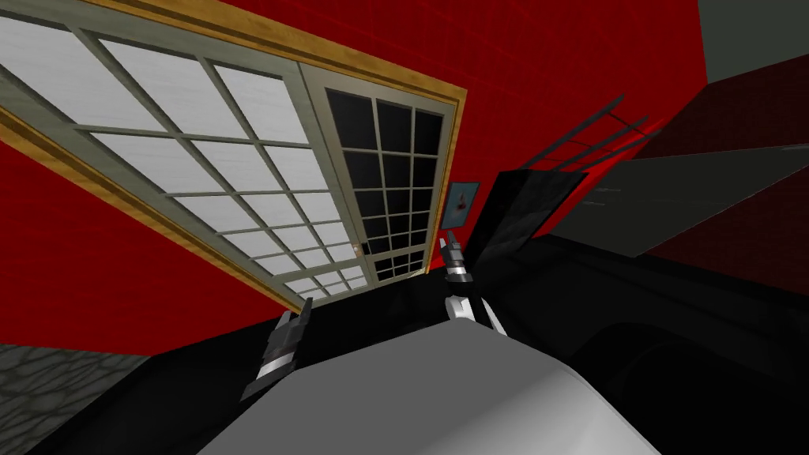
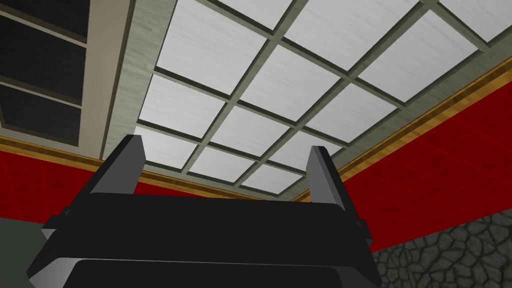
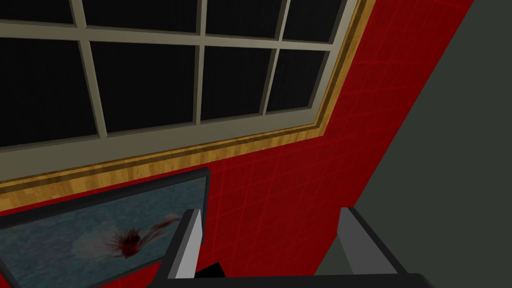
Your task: Pull the door open
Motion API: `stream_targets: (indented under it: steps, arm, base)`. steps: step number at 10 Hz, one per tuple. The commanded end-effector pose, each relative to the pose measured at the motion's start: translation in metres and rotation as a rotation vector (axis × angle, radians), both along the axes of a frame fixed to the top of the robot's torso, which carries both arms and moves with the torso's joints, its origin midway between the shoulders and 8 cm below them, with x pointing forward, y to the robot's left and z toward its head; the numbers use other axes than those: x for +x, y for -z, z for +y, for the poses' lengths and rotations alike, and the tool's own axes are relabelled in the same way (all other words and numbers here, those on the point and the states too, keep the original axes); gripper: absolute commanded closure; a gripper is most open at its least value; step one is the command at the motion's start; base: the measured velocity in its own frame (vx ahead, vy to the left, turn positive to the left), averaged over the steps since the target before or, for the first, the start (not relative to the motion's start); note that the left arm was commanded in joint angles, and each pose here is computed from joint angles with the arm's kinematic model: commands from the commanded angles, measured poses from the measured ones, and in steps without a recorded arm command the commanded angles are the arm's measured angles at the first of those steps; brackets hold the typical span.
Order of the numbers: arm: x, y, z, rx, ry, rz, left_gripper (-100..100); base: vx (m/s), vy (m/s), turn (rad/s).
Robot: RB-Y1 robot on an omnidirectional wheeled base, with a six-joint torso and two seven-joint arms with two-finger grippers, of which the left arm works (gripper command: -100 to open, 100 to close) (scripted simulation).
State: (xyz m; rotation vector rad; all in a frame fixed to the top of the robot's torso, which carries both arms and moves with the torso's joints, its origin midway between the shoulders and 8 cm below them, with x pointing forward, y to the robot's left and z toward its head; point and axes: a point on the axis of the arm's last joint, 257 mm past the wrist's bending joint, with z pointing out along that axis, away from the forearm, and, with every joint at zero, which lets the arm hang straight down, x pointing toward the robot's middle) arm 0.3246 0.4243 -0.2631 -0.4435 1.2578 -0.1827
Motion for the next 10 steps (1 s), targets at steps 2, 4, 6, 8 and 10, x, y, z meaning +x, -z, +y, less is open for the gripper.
stream_targets:
  steps: [2,4,6,8,10]
  arm:
    - [-0.01,0.017,0.006,0.055,-0.03,0.044,-100]
    - [-0.016,0.029,0.01,0.09,-0.051,0.076,-100]
    - [-0.023,0.042,0.014,0.125,-0.07,0.108,-100]
    - [-0.03,0.053,0.017,0.157,-0.088,0.138,-100]
    - [-0.036,0.064,0.02,0.186,-0.104,0.167,-100]
  base:
    - [0.107,-0.001,-0.119]
    - [0.107,-0.014,-0.121]
    - [0.121,-0.003,-0.127]
    - [0.114,0.011,-0.111]
    - [0.107,0.011,-0.102]
